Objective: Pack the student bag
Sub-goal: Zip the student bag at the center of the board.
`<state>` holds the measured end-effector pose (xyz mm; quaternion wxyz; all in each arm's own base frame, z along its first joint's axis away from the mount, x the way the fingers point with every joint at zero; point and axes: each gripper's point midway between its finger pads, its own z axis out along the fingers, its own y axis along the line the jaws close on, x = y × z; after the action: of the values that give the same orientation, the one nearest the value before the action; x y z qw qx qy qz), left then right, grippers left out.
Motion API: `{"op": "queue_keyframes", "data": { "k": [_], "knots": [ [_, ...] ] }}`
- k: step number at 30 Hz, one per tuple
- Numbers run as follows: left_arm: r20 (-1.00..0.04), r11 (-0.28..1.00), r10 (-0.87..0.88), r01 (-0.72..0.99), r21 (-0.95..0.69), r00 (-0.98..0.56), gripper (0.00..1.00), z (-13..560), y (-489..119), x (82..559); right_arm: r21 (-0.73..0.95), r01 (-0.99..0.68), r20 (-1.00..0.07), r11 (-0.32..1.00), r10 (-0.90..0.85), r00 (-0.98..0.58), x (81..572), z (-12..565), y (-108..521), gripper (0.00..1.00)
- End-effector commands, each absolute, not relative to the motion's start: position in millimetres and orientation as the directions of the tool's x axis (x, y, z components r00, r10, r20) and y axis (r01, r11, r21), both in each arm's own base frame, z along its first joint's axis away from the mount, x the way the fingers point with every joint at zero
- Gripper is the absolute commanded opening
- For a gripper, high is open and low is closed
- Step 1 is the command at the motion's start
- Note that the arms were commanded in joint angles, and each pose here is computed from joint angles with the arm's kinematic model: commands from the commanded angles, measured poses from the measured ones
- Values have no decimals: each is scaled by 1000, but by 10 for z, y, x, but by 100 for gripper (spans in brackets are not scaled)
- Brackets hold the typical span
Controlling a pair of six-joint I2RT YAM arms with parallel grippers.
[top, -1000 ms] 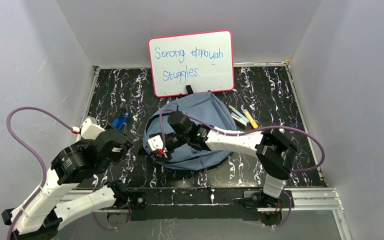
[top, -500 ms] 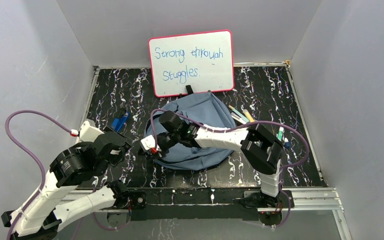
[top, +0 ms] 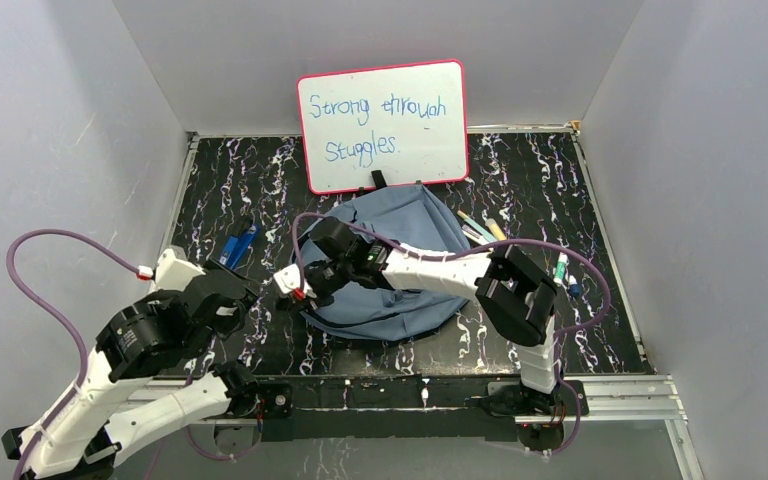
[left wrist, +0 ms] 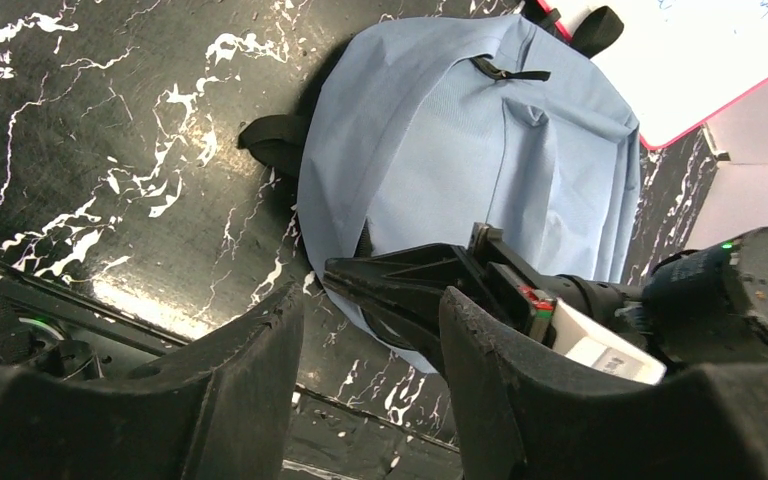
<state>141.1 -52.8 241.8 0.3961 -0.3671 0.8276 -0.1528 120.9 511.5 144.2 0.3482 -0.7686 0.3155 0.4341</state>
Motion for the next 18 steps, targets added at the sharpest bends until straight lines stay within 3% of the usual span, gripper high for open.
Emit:
{"op": "queue_keyframes", "data": {
  "k": [1, 4, 18],
  "knots": [
    [-575, 706, -705, -488, -514, -415, 50, 2341, -493, 1435, -232, -832, -921, -503, -161, 355, 1354, 1724, 5241, 0],
    [-584, 717, -692, -493, -493, -424, 50, 2250, -519, 1461, -172, -910, -954, -378, -166, 249, 1597, 1835, 5326, 0],
    [-505, 773, -621, -365, -518, -599, 52, 1789, -1202, 1592, 18, -992, -984, -127, -179, 5, 2165, 2038, 5613, 0]
  ]
}}
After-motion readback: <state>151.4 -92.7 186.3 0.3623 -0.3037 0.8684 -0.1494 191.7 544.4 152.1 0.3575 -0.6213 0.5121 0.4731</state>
